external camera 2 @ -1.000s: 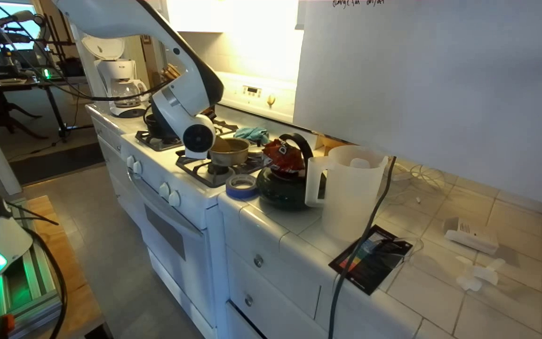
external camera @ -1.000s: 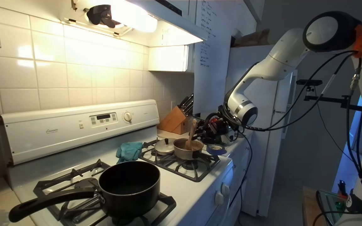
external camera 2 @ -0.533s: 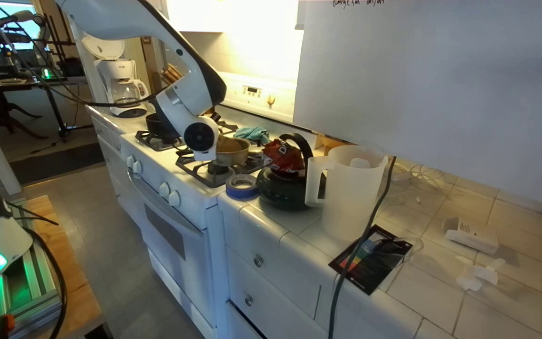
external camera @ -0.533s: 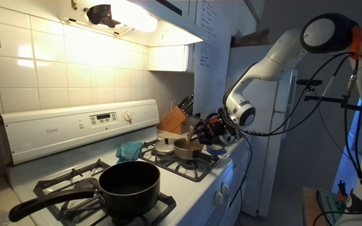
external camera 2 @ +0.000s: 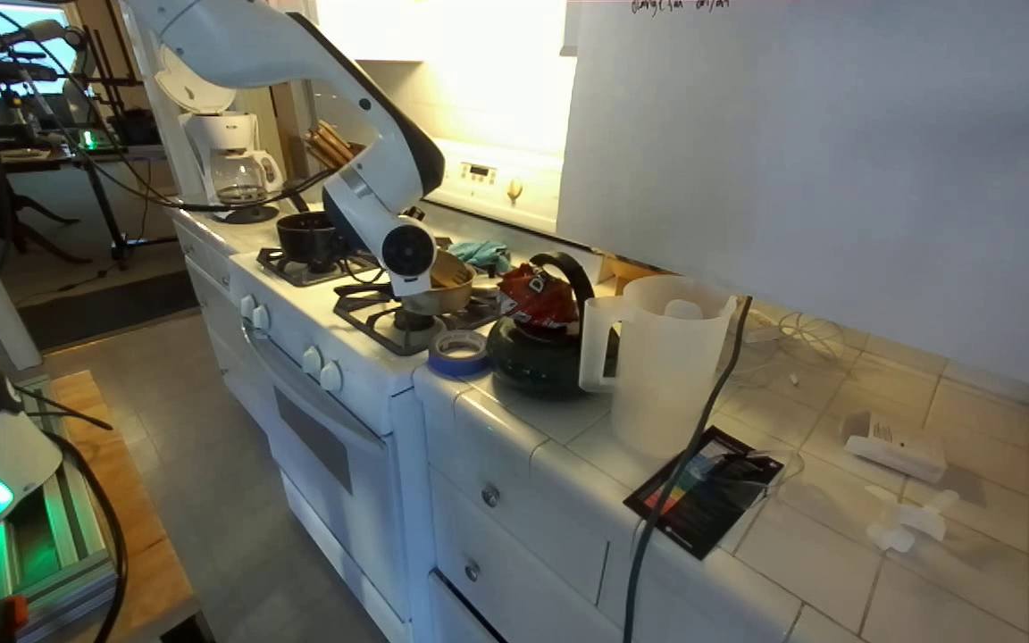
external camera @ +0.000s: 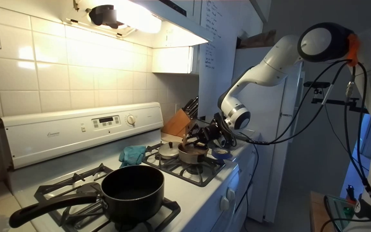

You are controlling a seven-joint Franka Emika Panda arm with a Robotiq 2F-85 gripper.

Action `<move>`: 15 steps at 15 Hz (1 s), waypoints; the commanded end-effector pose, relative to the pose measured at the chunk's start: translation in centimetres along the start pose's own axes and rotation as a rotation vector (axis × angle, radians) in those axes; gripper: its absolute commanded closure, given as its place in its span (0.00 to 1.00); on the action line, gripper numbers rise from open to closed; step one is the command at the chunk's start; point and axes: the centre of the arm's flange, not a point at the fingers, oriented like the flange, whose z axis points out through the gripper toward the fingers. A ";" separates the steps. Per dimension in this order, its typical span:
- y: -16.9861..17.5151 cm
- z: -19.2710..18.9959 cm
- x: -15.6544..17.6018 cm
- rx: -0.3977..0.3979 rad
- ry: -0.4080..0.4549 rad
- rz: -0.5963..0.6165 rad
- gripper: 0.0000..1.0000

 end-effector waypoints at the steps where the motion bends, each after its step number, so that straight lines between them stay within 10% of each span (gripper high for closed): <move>1: -0.2 0.7 -1.0 -0.023 -0.062 -0.035 0.94; 9: 2.3 -2.3 -3.3 -0.068 -0.150 0.068 0.94; 15: 2.0 -2.8 -2.9 -0.185 -0.145 -0.159 0.94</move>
